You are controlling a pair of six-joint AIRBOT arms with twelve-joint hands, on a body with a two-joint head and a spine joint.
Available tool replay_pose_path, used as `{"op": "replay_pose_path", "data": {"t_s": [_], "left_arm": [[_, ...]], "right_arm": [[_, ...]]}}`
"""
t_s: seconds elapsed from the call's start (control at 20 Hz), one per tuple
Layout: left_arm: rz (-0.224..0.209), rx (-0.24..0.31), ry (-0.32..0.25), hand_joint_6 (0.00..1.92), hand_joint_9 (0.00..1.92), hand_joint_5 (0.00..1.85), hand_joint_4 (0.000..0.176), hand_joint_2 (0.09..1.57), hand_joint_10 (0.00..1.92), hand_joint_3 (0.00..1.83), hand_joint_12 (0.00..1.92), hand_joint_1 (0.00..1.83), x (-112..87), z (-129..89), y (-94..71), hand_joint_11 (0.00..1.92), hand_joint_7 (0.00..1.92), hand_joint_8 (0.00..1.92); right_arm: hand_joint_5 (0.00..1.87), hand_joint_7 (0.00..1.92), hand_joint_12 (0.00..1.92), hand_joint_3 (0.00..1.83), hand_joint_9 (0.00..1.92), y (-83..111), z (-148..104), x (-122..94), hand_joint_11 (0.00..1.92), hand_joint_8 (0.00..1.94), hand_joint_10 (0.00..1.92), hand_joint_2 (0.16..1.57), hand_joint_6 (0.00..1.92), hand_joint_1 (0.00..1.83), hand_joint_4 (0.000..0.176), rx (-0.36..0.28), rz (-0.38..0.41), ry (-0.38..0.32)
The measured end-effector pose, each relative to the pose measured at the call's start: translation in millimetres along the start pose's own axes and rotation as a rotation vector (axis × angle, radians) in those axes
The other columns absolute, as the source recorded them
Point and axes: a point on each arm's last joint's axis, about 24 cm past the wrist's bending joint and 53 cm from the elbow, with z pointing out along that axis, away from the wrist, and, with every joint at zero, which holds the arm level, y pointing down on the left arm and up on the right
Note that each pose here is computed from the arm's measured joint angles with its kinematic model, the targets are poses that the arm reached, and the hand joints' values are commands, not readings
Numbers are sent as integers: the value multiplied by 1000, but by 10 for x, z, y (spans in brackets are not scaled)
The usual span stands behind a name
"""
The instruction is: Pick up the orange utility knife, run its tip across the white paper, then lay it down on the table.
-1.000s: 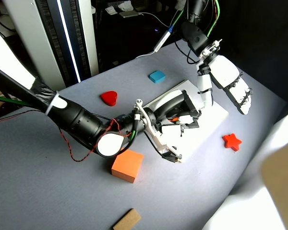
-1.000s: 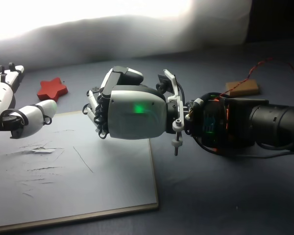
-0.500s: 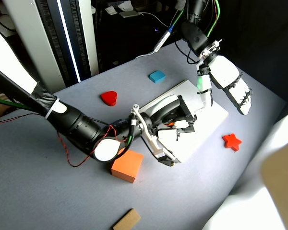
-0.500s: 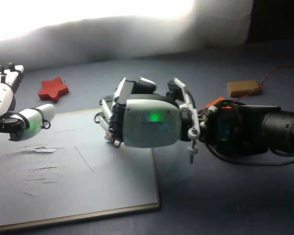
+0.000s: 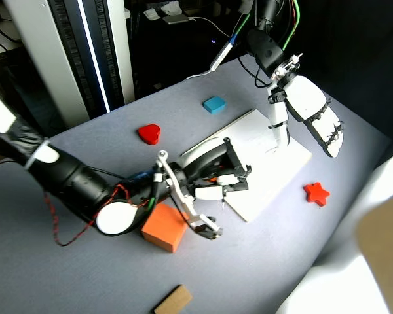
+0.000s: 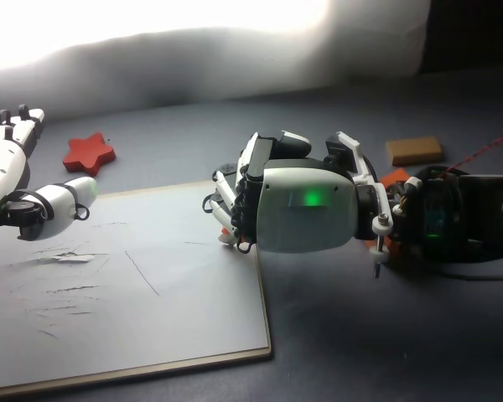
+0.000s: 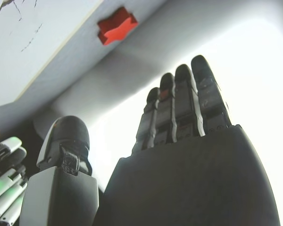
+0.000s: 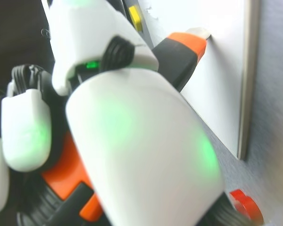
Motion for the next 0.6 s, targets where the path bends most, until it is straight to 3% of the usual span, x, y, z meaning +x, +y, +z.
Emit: {"op": "replay_pose_path", "data": {"t_s": [0.2,0.35,0.45,0.6], "left_arm": [[0,0,0,0,93,0,0,1326,1,2,350,133,-1,0,1,0,77,5],[2,4,2,0,109,0,0,1313,5,0,433,183,10,-1,-12,0,88,3],[2,6,9,0,101,0,0,1317,2,0,408,153,27,-1,-17,0,84,1],[24,66,73,0,79,0,0,1326,2,2,334,112,164,13,-185,0,58,5]], "right_arm": [[1348,1539,1921,0,1667,-136,42,-5,1747,1941,1921,1331,1921,1465,176,10,-12,4],[1359,1549,1921,0,1676,-628,165,-201,1752,1941,1921,1331,1921,1451,176,100,-34,-39],[1335,1532,1921,0,1664,-827,200,-409,1743,1941,1921,1335,1921,1449,176,136,-28,-76],[1363,1552,1921,0,1671,-866,207,-707,1746,1941,1921,1328,1921,1471,176,159,98,-82]]}}
